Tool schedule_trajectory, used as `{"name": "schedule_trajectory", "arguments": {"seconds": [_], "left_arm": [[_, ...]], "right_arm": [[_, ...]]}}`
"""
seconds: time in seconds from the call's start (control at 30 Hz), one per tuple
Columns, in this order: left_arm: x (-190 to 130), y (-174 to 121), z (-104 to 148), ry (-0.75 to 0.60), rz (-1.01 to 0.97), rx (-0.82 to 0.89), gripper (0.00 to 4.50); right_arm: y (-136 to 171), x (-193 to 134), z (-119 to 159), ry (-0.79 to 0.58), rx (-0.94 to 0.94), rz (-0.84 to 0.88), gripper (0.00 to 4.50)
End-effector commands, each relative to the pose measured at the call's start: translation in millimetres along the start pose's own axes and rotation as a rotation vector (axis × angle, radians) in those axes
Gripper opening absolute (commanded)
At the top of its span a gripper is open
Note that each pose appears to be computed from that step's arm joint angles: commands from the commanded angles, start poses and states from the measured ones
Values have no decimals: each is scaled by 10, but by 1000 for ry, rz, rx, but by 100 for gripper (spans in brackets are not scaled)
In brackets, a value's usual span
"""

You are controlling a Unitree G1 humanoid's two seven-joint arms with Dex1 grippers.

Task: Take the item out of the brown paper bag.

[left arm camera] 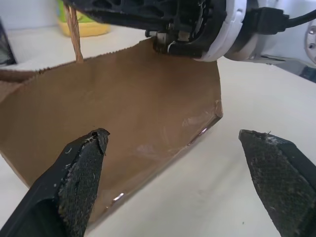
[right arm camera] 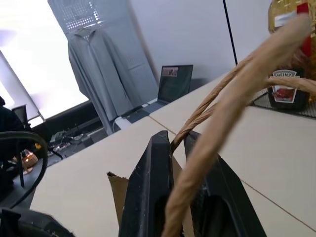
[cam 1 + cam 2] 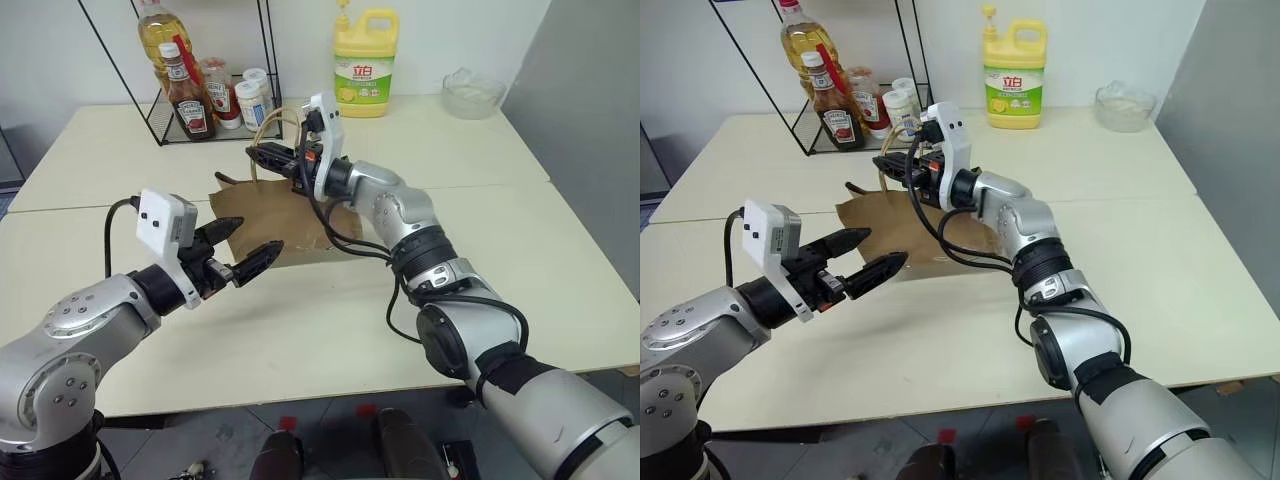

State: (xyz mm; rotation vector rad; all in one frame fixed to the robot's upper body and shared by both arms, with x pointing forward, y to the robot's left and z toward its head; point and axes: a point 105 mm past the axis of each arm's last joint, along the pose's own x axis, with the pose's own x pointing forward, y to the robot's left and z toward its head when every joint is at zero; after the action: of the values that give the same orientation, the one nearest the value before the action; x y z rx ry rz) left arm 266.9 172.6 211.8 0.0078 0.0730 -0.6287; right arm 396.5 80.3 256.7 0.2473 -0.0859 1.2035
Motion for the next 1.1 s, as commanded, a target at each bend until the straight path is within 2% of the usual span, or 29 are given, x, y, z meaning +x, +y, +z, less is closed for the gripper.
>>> {"name": "schedule_trajectory", "arguments": {"seconds": [0.03,0.27,0.43,0.63,0.7,0.87,1.03,1.1], "left_arm": [[-91,-23,128,-44,14,47,450],[-118,13,111,-38,31,56,450],[-103,48,222,-71,30,72,450],[-113,97,323,-89,27,80,450],[-123,115,317,-81,28,82,450],[-121,148,300,-64,22,88,450],[-93,181,320,-54,4,96,450],[-74,199,327,-52,-2,100,450]], "right_arm": [[21,35,273,-100,-84,-1,12],[-59,-7,128,-87,-88,-18,12],[-154,-81,-76,-36,-93,-45,12],[-163,-112,-130,-11,-95,-28,12],[-144,-133,-121,0,-98,5,78],[-150,-237,-157,51,-131,53,198],[-267,-451,-122,83,-157,36,363],[-311,-542,-88,92,-170,22,363]]}}
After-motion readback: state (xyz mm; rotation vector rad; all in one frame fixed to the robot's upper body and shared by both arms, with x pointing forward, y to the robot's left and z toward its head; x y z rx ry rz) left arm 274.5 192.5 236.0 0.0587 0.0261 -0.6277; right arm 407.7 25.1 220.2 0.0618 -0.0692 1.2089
